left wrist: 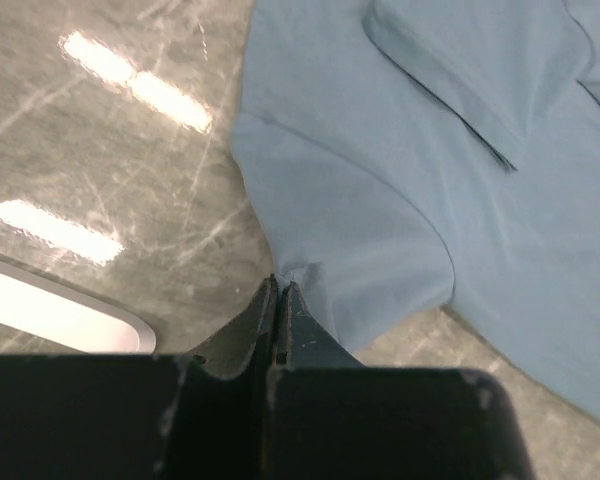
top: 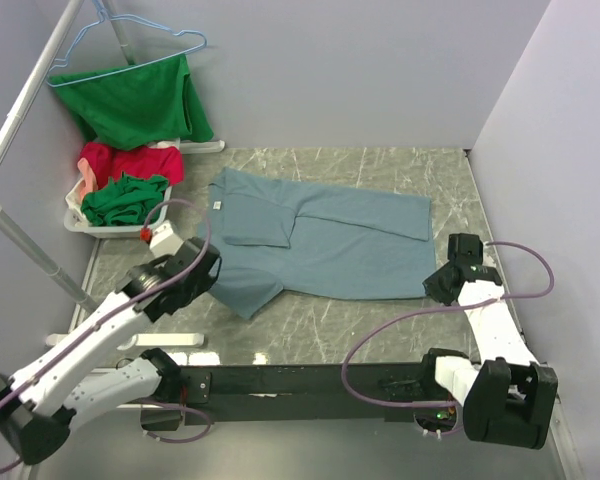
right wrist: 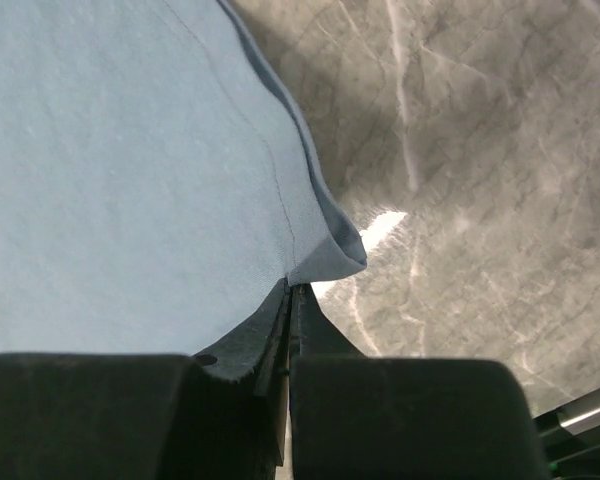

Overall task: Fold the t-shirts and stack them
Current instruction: Fold the tshirt

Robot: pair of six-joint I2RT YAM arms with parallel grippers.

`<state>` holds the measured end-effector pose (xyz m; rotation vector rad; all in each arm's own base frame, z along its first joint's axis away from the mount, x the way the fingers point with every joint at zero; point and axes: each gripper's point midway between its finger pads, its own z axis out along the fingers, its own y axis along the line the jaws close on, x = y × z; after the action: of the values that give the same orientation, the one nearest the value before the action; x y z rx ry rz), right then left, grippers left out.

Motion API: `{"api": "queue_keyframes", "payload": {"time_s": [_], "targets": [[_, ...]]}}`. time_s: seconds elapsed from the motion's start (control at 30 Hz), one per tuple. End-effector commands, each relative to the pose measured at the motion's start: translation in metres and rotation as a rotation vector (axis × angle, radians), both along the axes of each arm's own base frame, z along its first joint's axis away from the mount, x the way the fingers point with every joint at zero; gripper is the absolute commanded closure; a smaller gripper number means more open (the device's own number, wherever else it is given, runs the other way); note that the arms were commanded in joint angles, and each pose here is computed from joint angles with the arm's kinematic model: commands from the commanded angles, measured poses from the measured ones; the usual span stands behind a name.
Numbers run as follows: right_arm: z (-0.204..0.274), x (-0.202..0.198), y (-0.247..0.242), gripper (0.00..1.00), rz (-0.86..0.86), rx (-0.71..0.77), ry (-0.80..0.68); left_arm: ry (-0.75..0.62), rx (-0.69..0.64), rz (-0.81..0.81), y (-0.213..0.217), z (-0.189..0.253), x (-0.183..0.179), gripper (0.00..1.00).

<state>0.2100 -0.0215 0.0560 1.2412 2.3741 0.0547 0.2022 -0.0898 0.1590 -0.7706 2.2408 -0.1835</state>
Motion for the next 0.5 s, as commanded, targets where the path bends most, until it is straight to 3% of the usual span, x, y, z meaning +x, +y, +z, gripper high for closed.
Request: {"api": "queue_keyframes", "payload": {"time_s": [0.0, 0.17, 0.47], "targets": [[0.021, 0.025, -0.004, 1.0, -0.026, 0.007, -0.063, -0.066, 0.106, 0.097, 0.008, 0.029, 0.031, 0.99], [0.034, 0.053, -0.01, 1.0, -0.031, -0.007, -0.089, -0.152, 0.18, 0.154, 0.007, 0.062, 0.064, 0.99], [0.035, 0.1, -0.018, 1.0, -0.035, -0.002, -0.1, -0.145, 0.236, 0.204, 0.012, 0.049, 0.129, 0.99]]}}
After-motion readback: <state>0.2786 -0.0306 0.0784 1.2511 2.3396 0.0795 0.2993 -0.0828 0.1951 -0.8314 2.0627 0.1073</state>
